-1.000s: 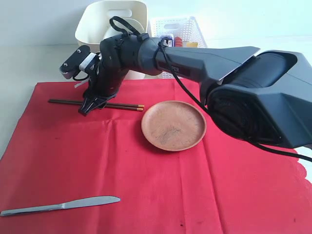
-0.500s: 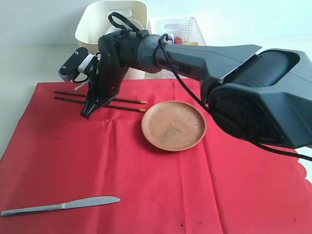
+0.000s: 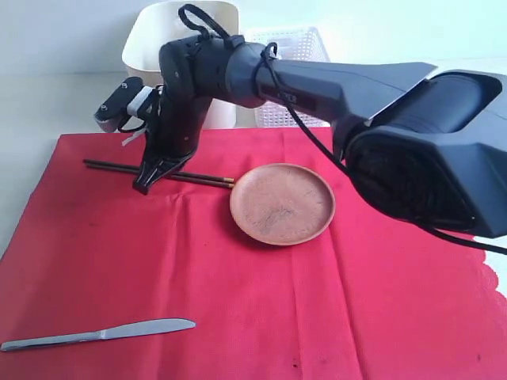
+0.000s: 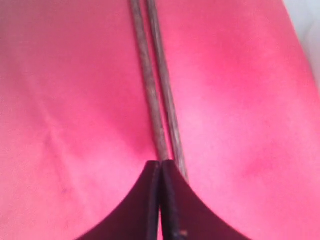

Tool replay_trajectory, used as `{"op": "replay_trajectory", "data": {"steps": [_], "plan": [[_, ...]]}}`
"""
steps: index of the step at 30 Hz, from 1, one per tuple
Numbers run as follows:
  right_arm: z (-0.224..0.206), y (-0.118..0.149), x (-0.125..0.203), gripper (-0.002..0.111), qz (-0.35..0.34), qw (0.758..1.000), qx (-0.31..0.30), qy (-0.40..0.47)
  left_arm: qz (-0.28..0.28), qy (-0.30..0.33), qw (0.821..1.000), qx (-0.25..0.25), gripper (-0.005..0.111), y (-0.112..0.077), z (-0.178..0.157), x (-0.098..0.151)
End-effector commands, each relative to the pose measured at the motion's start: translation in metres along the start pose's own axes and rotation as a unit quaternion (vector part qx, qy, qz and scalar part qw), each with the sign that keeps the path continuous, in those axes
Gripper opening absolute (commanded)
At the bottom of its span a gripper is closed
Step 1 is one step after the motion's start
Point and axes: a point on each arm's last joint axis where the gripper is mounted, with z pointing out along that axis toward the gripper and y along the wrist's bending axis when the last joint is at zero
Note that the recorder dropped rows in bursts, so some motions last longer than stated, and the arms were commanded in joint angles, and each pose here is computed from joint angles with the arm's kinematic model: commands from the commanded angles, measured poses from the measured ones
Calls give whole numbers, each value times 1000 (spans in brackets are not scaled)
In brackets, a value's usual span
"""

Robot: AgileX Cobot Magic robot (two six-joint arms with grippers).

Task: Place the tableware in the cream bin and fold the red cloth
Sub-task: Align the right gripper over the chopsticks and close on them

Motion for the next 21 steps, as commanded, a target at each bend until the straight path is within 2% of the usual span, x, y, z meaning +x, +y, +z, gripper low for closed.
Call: {"op": "replay_trajectory", "data": {"steps": [1, 4, 8, 12, 17, 21], "plan": [[-40, -6, -11, 0, -23, 999, 35, -15, 0, -4, 1000, -1, 0, 0, 0, -1], [-49, -10, -10, 0, -32, 999, 30, -7, 0, -4, 1000, -1, 0, 0, 0, -1], [-35, -12, 4, 0, -26, 997, -8, 68, 0, -4, 1000, -1, 0, 0, 0, -1], [-22, -13, 1, 0, -10, 998, -4, 64, 0, -4, 1000, -1, 0, 0, 0, -1], [-8, -14, -1, 1, 48, 997, 23, 47, 0, -4, 1000, -1, 0, 0, 0, -1], [-2, -19, -2, 13, 88, 994, 50, 26, 0, -4, 1000, -1, 0, 0, 0, -1]]}}
